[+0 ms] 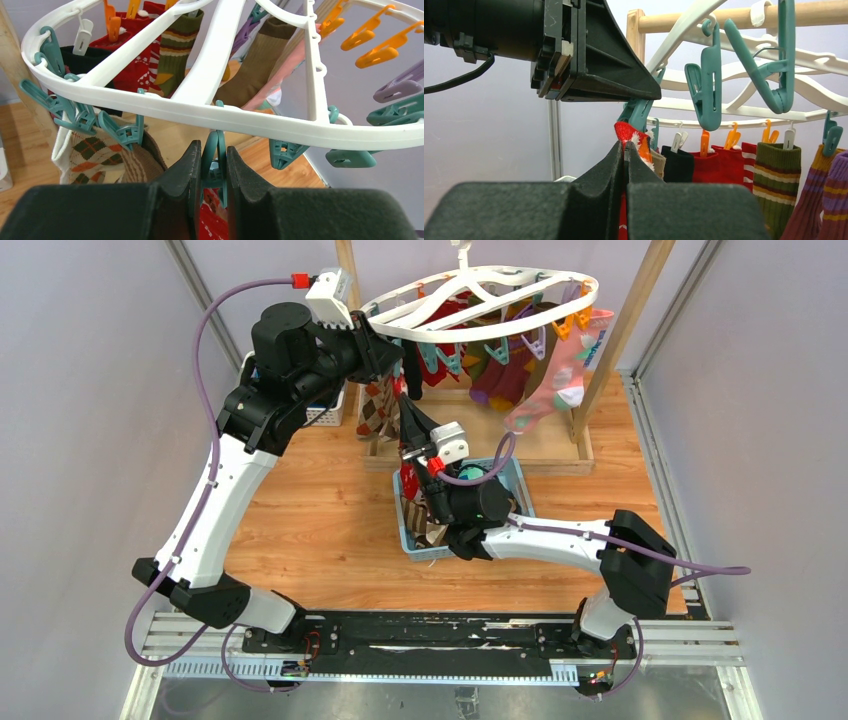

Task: Clip the socks to the hanger
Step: Clamp the sock onto the hanger.

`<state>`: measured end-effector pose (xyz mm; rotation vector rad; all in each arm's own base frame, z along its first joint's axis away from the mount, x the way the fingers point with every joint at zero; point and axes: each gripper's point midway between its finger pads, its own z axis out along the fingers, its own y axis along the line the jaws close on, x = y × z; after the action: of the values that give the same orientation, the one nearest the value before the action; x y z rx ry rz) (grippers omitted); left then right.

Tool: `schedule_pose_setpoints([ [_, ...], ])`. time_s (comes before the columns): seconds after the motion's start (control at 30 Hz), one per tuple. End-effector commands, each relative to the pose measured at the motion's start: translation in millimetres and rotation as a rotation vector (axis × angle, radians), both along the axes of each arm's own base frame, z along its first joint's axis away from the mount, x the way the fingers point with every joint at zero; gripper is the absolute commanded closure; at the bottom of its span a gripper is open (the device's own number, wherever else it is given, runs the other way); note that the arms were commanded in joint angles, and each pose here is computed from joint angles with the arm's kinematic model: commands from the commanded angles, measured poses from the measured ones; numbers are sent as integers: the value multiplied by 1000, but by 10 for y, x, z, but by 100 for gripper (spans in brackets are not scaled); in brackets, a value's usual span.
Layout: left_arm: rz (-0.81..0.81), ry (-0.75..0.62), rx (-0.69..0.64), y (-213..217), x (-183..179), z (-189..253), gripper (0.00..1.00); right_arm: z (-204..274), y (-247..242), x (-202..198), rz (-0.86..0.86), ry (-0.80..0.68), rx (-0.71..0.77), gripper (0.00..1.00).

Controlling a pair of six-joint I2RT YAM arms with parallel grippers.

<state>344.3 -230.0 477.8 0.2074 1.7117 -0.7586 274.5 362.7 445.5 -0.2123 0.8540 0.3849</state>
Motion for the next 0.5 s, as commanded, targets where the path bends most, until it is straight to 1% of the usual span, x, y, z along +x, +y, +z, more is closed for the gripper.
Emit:
schedule_pose_setpoints([
  [0.0, 36, 9, 13, 120, -54, -8, 98, 217, -33, -40, 36, -19, 71, 100],
  [0.47, 41, 4, 21, 136, -56, -15, 98, 268, -177, -55, 2, -34, 98, 100],
])
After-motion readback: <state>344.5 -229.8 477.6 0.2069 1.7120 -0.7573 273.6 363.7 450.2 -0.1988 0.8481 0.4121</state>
